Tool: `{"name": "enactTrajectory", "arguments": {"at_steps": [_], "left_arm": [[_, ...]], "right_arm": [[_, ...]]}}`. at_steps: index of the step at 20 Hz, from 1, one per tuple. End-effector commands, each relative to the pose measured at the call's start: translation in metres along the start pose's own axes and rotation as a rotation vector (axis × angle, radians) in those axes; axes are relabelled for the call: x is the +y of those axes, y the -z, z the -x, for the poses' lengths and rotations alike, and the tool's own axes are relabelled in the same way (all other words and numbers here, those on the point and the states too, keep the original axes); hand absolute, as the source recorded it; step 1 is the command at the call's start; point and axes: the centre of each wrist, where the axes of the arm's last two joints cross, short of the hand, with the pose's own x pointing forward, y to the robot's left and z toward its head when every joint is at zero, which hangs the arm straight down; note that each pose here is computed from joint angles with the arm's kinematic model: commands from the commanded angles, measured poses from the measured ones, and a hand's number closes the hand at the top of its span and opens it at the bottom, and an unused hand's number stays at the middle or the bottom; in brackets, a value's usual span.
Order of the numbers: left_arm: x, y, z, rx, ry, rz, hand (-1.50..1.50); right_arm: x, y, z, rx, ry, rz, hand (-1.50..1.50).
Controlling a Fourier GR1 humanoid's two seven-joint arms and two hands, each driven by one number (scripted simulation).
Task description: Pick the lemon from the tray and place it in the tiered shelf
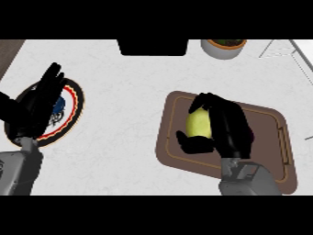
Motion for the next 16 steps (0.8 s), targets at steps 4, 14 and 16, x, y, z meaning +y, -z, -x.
{"name": "enactTrajectory", "arguments": {"at_steps": [4,14,16], "left_arm": [[0.008,-0.002,0.004,0.002,0.006,-0.009,0.00],[0.004,0.001,0.003,0.015,-0.005,-0.011,0.00],[0.004,-0.006,0.006,0.002,-0.013,-0.003,0.00]], "right_arm": [[-0.074,0.011,-0.043,0.041,0.110,0.242,1.50],[-0.180,0.027,-0.036,0.172,0.015,0.395,1.50],[-0.209,0.036,-0.019,0.193,0.034,0.418,1.50]]}}
